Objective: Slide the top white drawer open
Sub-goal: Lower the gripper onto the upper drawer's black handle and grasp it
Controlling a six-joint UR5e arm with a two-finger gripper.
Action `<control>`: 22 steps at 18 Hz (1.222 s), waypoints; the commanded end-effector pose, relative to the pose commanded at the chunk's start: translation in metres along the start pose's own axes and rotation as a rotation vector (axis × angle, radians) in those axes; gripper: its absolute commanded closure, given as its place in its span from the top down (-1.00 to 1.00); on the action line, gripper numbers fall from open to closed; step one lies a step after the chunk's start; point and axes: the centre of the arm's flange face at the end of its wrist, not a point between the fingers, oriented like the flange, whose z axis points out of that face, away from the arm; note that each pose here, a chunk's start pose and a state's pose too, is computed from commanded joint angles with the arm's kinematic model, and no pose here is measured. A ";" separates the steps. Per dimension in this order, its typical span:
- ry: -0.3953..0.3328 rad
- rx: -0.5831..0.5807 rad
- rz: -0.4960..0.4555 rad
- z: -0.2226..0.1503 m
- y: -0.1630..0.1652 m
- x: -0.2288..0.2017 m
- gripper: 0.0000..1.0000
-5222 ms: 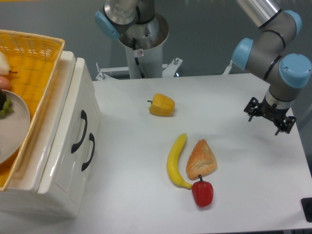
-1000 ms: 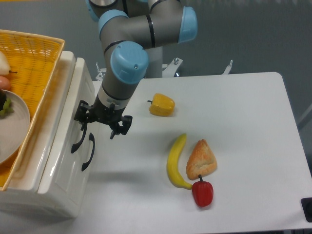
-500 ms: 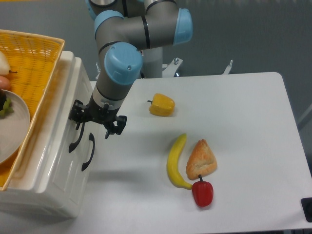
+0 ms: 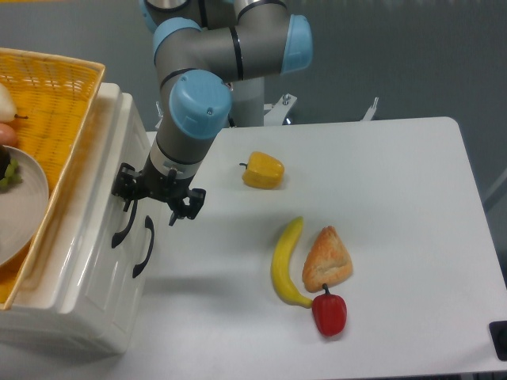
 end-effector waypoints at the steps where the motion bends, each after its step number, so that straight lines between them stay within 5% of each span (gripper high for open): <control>1: 0.000 0.000 -0.002 0.000 0.000 0.000 0.59; 3: 0.000 0.001 -0.030 0.000 0.000 0.000 0.35; 10: -0.001 0.003 -0.038 0.000 -0.001 0.006 0.04; 22: 0.002 0.010 -0.018 -0.003 -0.003 0.018 -0.21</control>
